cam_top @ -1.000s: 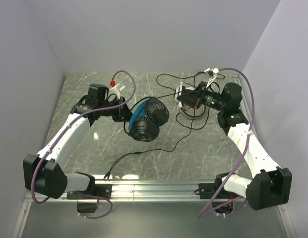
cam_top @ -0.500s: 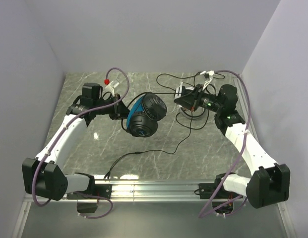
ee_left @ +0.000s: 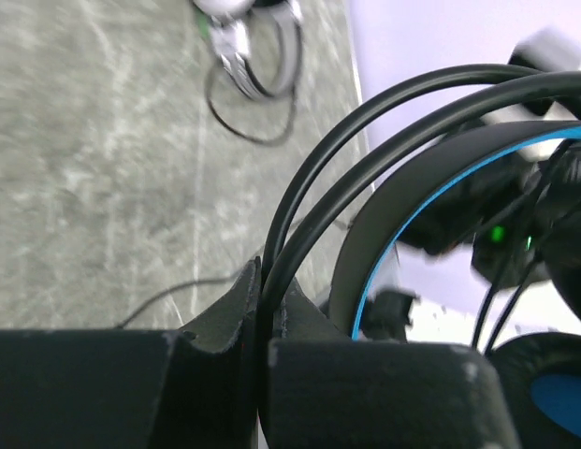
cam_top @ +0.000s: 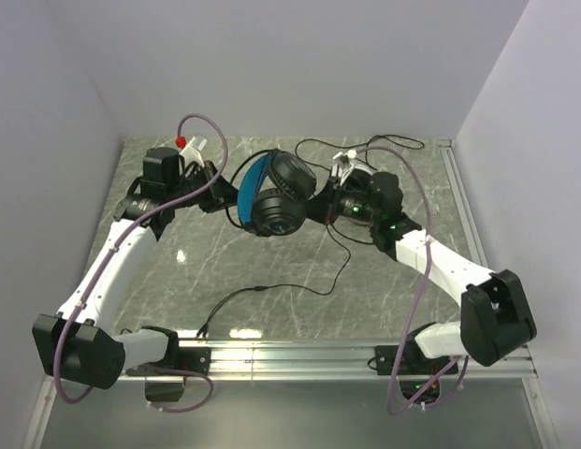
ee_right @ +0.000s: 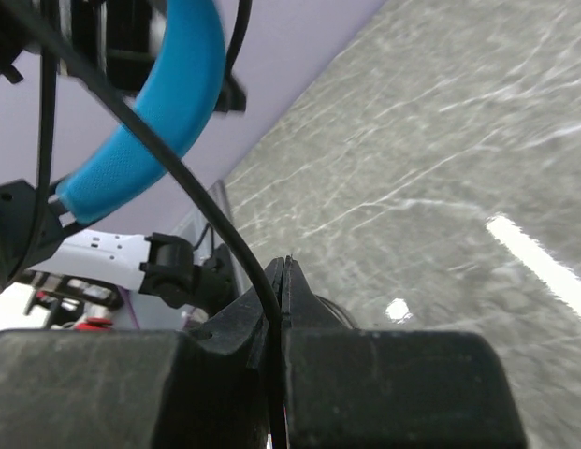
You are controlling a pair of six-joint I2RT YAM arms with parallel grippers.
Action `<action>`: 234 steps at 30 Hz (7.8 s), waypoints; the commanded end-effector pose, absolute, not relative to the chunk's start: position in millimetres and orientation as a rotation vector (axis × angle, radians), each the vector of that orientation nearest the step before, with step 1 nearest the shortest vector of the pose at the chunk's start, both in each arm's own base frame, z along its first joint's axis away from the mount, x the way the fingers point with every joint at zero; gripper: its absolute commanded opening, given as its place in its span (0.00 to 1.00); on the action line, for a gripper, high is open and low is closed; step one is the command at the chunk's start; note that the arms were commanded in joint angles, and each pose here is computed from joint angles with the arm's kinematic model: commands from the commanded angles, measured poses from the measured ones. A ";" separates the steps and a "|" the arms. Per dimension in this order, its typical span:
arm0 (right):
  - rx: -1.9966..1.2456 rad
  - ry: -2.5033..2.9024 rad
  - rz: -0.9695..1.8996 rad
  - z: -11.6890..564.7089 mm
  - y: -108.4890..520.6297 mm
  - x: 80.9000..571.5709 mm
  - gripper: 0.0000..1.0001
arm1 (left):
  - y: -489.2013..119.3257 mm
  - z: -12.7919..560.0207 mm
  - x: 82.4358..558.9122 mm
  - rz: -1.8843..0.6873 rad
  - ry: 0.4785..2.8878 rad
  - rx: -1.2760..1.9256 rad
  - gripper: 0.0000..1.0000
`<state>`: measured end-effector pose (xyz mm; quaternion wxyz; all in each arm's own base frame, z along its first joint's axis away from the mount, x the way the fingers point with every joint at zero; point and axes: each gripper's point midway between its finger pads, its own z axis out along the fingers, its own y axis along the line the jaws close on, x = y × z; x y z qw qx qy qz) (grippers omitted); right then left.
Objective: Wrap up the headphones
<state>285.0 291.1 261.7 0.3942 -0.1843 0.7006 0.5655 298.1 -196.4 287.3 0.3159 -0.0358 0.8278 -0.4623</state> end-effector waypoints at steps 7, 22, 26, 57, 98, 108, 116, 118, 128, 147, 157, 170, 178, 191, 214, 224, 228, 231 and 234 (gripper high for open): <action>-0.489 1.755 1.599 241.7 342.1 253.3 0.05 | -163.2 375.0 337.0 -1.068 1.841 -0.337 0.00; -0.511 1.764 1.697 228.0 371.4 218.4 0.10 | -147.3 388.4 351.3 -0.959 1.791 -0.386 0.00; -0.520 1.766 1.716 225.2 376.5 205.5 0.09 | -138.6 397.8 357.3 -0.903 1.765 -0.409 0.00; -0.790 1.823 1.762 215.6 425.9 64.6 0.00 | -102.6 362.6 415.1 -0.638 1.750 -0.608 0.00; -0.750 1.912 1.157 361.6 287.0 186.4 0.00 | -137.8 237.8 373.3 0.224 1.873 -0.078 0.00; -0.638 2.004 0.869 349.0 247.6 232.3 0.00 | -185.2 230.5 346.6 0.158 2.009 0.327 0.00; -0.517 2.091 0.633 321.8 222.9 267.3 0.00 | -205.2 228.3 310.8 0.012 2.171 0.578 0.00; -0.495 2.113 0.600 311.8 218.6 272.7 0.00 | -202.2 228.4 305.2 0.011 2.189 0.591 0.00; -0.418 2.197 0.464 265.1 204.0 291.2 0.00 | -225.4 237.8 277.8 -0.271 2.262 0.587 0.00; -0.370 2.197 0.590 218.6 222.0 295.7 0.01 | -226.8 302.6 269.2 -0.681 2.153 0.374 0.00; -0.368 1.986 0.890 237.1 259.3 297.5 0.01 | -242.3 335.4 265.0 -0.986 2.097 0.194 0.00; -0.349 1.761 1.224 262.0 286.6 277.9 0.03 | -220.9 365.5 275.7 -0.940 2.024 -0.052 0.00; -0.368 1.745 1.329 248.2 294.3 266.8 0.09 | -218.7 389.0 282.7 -0.945 1.979 -0.099 0.00; -0.370 1.762 1.318 232.5 289.8 259.5 0.38 | -223.7 384.4 286.8 -0.945 2.005 -0.090 0.00; -0.388 1.764 1.309 226.2 290.0 255.2 0.53 | -217.4 406.8 286.9 -0.921 1.974 -0.099 0.00; -0.395 1.764 1.319 219.0 289.2 248.3 0.51 | -214.7 415.6 288.0 -0.908 1.958 -0.103 0.00; -0.399 1.772 1.325 213.2 288.6 245.2 0.47 | -215.0 417.2 288.5 -0.907 1.957 -0.101 0.00; -0.396 1.780 1.324 209.0 287.7 243.0 0.47 | -214.0 417.8 288.7 -0.901 1.957 -0.102 0.00; -0.393 1.784 1.318 206.5 286.3 241.5 0.47 | -213.6 418.2 289.2 -0.897 1.956 -0.102 0.00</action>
